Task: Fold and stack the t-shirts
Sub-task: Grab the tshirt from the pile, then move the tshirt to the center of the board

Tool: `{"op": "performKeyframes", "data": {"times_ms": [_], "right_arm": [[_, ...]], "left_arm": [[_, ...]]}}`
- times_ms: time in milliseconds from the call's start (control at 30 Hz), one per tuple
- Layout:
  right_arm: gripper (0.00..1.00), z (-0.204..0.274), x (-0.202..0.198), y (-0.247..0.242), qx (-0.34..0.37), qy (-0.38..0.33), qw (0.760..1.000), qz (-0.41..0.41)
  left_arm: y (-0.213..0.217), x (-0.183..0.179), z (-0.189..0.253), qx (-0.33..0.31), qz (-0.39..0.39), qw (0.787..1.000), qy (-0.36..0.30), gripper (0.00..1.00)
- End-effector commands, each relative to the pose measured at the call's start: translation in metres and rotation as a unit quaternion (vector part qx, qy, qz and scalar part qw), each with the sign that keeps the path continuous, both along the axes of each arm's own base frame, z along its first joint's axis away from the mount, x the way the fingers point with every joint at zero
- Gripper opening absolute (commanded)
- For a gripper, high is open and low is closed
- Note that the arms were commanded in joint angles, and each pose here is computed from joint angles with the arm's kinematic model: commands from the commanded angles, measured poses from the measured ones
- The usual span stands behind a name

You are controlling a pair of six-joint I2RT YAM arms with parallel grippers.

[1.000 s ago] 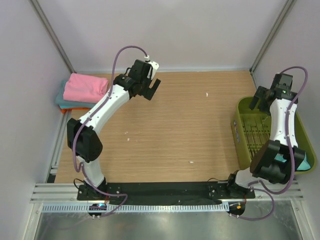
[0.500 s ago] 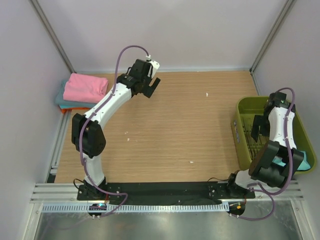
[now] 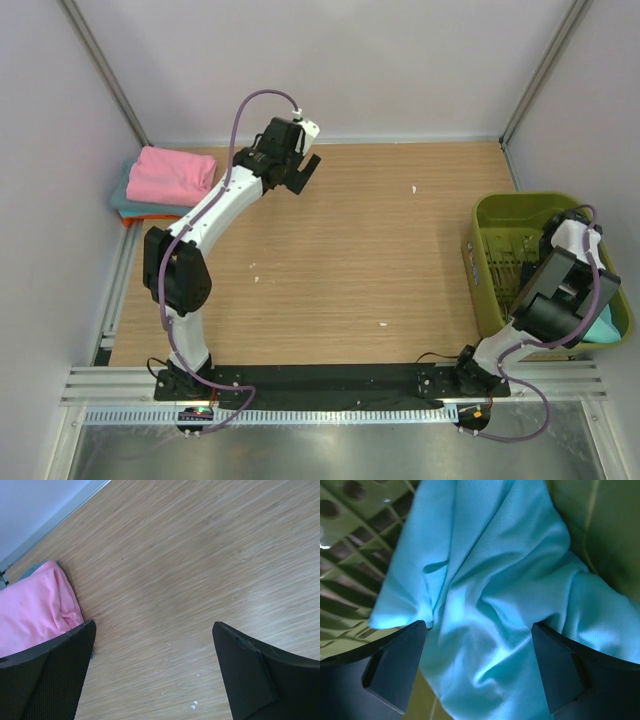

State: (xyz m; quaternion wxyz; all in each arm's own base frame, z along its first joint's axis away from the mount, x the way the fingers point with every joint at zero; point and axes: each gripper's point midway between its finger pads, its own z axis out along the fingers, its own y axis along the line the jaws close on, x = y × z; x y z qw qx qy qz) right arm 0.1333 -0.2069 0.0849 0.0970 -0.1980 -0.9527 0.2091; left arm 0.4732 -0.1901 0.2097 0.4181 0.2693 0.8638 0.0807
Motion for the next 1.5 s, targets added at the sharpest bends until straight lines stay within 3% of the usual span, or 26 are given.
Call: {"op": "performKeyframes", "data": {"times_ms": [0, 167, 267, 300, 367, 467, 567, 667, 700, 767, 800, 867, 900, 1067, 1133, 1300, 1433, 1467], "right_arm": [[0.9, -0.002, -0.003, -0.01, -0.011, 0.013, 1.0, 0.005], [0.77, -0.012, 0.004, 0.0, 0.035, 0.0, 0.999, 0.01], [0.63, -0.013, 0.002, 0.011, 0.068, -0.001, 0.998, 0.014], [0.52, -0.012, 0.003, 0.012, 0.073, -0.004, 0.997, 0.016], [0.41, -0.013, 0.004, 0.017, 0.092, -0.009, 0.996, 0.018], [0.02, -0.005, 0.014, 0.015, 0.086, -0.033, 0.996, 0.013], [0.02, 0.018, 0.041, 0.002, 0.062, -0.093, 0.994, 0.003], [0.02, 0.068, 0.094, -0.017, 0.03, -0.197, 0.98, 0.005], [0.01, 0.106, 0.128, -0.022, 0.022, -0.273, 0.961, 0.019], [0.01, 0.137, 0.162, -0.02, 0.016, -0.319, 0.946, 0.05], [0.01, 0.176, 0.19, -0.015, 0.019, -0.382, 0.92, 0.084], [0.01, 0.208, 0.219, 0.001, 0.033, -0.433, 0.892, 0.123], [0.02, 0.236, 0.239, 0.012, 0.039, -0.475, 0.867, 0.146], [0.01, 0.302, 0.295, 0.1, 0.075, -0.558, 0.773, 0.293], [0.01, 0.325, 0.296, 0.131, 0.075, -0.581, 0.739, 0.333], [0.01, 0.388, 0.291, 0.231, 0.116, -0.647, 0.609, 0.443], [0.02, 0.446, 0.28, 0.277, 0.119, -0.707, 0.511, 0.474], [0.01, 0.452, 0.277, 0.294, 0.147, -0.717, 0.498, 0.465]], "left_arm": [[0.002, 0.011, 0.025, -0.015, 0.013, 0.999, -0.041, 0.99], [0.001, 0.012, 0.026, -0.014, 0.012, 0.999, -0.043, 1.0], [0.001, 0.014, 0.025, -0.01, 0.01, 0.999, -0.045, 0.99], [0.001, 0.015, 0.026, -0.01, 0.01, 0.999, -0.049, 1.0], [0.001, 0.015, 0.025, -0.009, 0.011, 0.999, -0.05, 0.99], [0.001, 0.016, 0.024, -0.01, 0.013, 0.999, -0.049, 1.0], [0.003, 0.016, 0.022, -0.008, 0.016, 0.999, -0.05, 1.0], [0.007, 0.017, 0.022, -0.007, 0.023, 0.998, -0.051, 1.0], [0.011, 0.018, 0.024, -0.011, 0.029, 0.998, -0.054, 0.99], [0.017, 0.019, 0.028, -0.013, 0.036, 0.998, -0.058, 0.99], [0.023, 0.019, 0.035, -0.017, 0.043, 0.997, -0.062, 1.0], [0.031, 0.019, 0.043, -0.027, 0.054, 0.996, -0.064, 1.0], [0.038, 0.019, 0.054, -0.037, 0.062, 0.995, -0.069, 1.0], [0.067, 0.017, 0.088, -0.074, 0.091, 0.988, -0.096, 1.0], [0.081, 0.016, 0.095, -0.067, 0.106, 0.987, -0.103, 1.0], [0.106, 0.004, 0.101, -0.026, 0.136, 0.984, -0.112, 1.0], [0.109, -0.01, 0.104, -0.038, 0.142, 0.983, -0.107, 0.99], [0.11, -0.015, 0.104, -0.041, 0.144, 0.983, -0.107, 0.99]]}}
